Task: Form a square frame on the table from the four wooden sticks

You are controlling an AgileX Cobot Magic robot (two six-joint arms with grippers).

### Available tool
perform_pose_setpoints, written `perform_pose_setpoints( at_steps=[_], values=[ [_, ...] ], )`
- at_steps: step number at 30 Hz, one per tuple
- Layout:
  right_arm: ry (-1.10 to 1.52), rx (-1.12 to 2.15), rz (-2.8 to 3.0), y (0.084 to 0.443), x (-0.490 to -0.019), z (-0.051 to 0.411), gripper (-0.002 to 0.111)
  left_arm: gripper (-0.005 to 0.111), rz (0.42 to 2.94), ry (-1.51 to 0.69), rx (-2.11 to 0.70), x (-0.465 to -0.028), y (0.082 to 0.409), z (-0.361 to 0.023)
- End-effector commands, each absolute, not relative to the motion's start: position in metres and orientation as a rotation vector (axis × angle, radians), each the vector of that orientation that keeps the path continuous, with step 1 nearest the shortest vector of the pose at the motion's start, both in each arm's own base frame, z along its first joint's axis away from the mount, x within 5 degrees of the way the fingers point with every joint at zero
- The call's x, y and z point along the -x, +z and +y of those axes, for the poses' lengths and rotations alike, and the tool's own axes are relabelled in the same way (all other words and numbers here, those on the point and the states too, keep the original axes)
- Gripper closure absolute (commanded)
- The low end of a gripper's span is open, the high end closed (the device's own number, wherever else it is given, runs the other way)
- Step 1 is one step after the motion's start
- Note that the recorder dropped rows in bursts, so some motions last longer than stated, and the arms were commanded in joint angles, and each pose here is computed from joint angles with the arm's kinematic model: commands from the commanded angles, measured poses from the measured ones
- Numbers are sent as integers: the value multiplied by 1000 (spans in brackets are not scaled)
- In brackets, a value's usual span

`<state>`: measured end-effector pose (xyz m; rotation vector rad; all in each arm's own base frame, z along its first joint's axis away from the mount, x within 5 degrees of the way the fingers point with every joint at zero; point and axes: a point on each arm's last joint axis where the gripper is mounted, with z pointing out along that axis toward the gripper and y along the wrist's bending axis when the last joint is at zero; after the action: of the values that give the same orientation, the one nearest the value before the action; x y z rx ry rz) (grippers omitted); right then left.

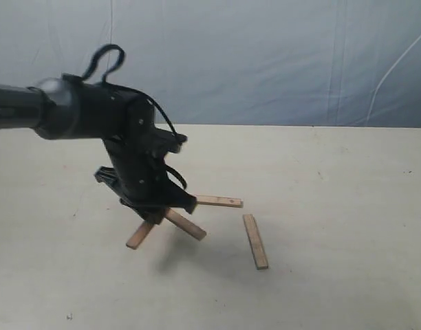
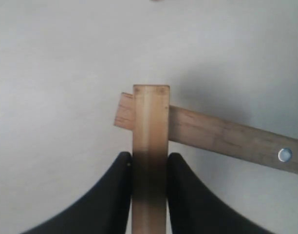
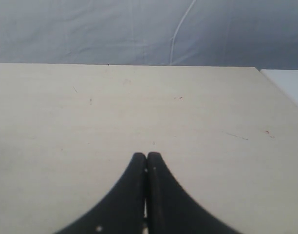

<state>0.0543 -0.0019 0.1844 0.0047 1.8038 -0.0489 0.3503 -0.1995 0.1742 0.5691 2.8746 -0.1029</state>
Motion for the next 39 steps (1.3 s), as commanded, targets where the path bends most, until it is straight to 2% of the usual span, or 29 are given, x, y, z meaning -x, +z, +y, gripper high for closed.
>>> perform_pose_setpoints(
  at_steps=[1,6,9,23,28,35,37,39],
  values=[
    [-49,0,1790,185,-54,-2,109,107,2900,-71,-240,-370,190,-149],
    [-49,0,1790,185,-54,-2,109,107,2876,-92,46,-379,174,-114],
    [-49,0,1790,185,-54,-2,109,107,2849,-109,111,-382,160,-105],
    [-49,0,1790,185,-54,-2,109,105,2868,-189,189,-387,129,-111],
    [-49,0,1790,185,-54,-2,109,91,2868,-205,169,-385,129,-119],
    [-49,0,1790,185,-54,-2,109,55,2909,-211,63,-380,132,-127],
    [-49,0,1790,185,-54,-2,109,49,2927,-197,25,-378,137,-127],
    [-49,0,1790,185,-54,-2,109,50,2926,-178,-17,-376,147,-124]
  ],
)
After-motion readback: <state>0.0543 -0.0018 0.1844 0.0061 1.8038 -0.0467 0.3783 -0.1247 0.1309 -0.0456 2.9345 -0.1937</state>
